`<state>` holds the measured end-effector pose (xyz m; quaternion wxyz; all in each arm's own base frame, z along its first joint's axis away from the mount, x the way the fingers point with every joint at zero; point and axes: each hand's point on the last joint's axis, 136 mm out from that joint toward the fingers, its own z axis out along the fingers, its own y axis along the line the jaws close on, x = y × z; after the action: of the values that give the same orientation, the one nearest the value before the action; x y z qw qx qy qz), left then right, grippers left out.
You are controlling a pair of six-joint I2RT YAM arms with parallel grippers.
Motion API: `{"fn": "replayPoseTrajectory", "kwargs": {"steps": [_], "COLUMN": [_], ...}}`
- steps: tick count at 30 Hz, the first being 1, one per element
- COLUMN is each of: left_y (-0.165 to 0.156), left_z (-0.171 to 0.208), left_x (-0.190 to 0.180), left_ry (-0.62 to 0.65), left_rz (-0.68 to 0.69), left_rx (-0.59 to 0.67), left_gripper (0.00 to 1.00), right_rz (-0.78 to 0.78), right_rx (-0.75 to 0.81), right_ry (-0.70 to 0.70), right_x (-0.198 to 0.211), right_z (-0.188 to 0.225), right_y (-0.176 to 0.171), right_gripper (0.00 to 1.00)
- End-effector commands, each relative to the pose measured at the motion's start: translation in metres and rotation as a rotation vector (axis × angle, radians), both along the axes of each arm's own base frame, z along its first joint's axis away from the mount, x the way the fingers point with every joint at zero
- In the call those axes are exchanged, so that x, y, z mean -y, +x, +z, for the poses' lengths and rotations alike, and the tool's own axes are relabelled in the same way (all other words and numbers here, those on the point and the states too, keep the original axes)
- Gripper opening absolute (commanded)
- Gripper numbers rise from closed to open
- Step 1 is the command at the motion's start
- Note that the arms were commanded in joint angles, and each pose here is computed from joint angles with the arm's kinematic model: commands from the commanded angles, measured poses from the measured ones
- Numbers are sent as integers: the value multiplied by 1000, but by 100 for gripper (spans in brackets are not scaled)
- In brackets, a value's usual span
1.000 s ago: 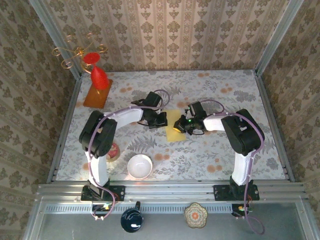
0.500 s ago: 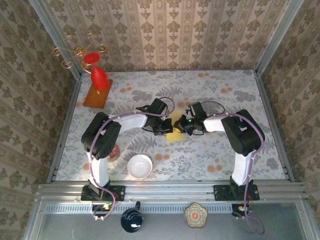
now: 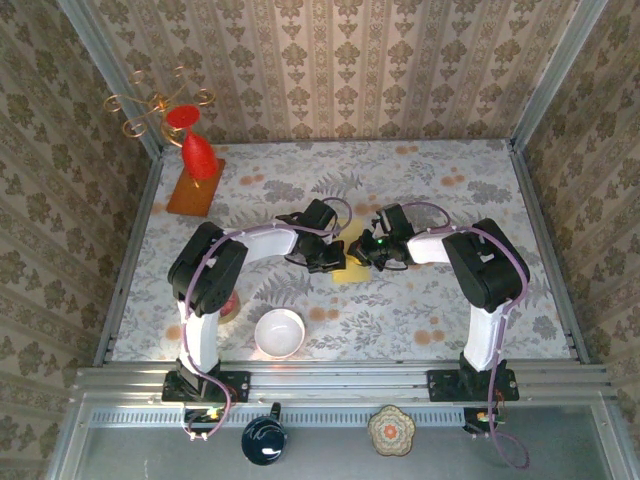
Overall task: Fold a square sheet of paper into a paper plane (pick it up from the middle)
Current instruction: Fold the triangle a second time at the center of the table.
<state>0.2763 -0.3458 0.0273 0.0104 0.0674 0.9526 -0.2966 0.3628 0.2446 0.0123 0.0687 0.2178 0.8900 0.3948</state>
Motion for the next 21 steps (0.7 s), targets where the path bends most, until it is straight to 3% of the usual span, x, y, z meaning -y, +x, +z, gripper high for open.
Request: {"fn": "replayPoseTrajectory", "kwargs": {"steps": [1, 13, 21], "left_y": [-9, -27, -56], "left_z": [-10, -25, -32], "left_x": [-6, -25, -55], "left_ry": [48, 108, 190], "left_rz": [-50, -88, -144], "left_rx": [-21, -51, -87], "left_gripper": [0, 0, 0], "right_rz": [-81, -89, -96], "right_rx": [-240, -259, -268], "right_ry": [-200, -221, -228], "right_x": [41, 46, 48], "right_z": [-66, -70, -71], "right_y": [-45, -48, -49], "right_gripper": [0, 0, 0]}}
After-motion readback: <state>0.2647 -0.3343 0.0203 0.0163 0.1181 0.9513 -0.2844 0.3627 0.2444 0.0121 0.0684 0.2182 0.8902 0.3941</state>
